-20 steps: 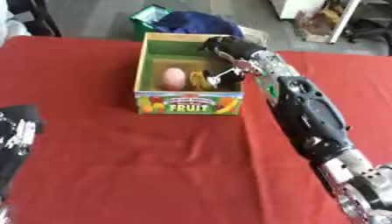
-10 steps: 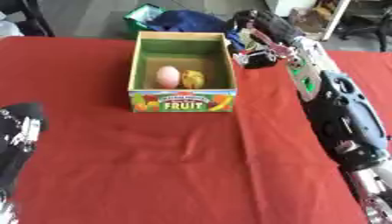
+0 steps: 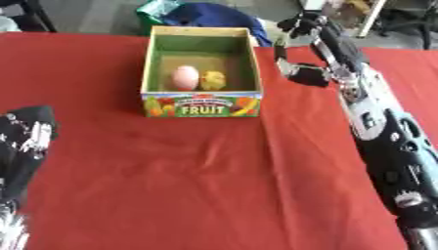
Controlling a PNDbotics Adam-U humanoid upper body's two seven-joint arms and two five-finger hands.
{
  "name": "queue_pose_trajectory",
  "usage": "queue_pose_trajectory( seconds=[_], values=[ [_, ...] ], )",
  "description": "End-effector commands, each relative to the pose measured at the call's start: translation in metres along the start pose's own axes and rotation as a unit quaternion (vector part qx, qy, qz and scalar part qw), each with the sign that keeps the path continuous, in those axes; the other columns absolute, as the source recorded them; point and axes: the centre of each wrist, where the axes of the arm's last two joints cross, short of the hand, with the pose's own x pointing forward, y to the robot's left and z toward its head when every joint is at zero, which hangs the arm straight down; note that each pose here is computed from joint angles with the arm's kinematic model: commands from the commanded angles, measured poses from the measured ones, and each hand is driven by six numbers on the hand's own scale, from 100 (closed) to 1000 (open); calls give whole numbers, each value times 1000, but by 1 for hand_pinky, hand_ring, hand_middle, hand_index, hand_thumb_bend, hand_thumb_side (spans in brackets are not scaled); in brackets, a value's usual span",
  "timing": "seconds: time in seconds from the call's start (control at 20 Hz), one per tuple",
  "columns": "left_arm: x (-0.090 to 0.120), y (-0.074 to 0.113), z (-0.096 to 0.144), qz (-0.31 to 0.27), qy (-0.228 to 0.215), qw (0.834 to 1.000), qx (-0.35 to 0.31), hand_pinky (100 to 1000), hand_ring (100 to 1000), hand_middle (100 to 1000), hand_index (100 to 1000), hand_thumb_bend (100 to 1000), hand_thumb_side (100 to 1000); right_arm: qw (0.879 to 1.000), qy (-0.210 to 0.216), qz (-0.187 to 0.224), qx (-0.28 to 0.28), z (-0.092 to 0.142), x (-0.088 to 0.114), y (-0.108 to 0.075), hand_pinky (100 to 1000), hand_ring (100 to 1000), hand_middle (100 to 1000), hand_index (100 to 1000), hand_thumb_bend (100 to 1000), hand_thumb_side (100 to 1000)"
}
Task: Pick up objects on the table and place them in the box.
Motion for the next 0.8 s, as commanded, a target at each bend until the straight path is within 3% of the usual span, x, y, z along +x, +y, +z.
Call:
queue_pose_trajectory(
  seconds=[0.05, 0.35, 0.55, 0.8],
  values=[
    [3, 8, -2, -12, -9, 1000, 7, 614, 605, 581, 678, 309, 513, 999, -7, -24, -41, 7, 11, -1, 636, 615, 653, 791, 100, 452],
    [0, 8, 0, -10, -2, 1000, 12, 612, 587, 557, 649, 308, 517, 995, 38, -89, -39, 52, 23, 19, 624, 582, 625, 776, 100, 491],
    [-3, 8, 2, -9, 3, 1000, 15, 611, 583, 552, 643, 307, 517, 990, 63, -122, -26, 73, 35, 21, 621, 576, 620, 771, 100, 493],
    [-4, 9, 3, -8, 5, 1000, 17, 611, 581, 550, 639, 306, 517, 982, 96, -159, -22, 81, 45, 14, 617, 571, 613, 766, 100, 472]
  ],
)
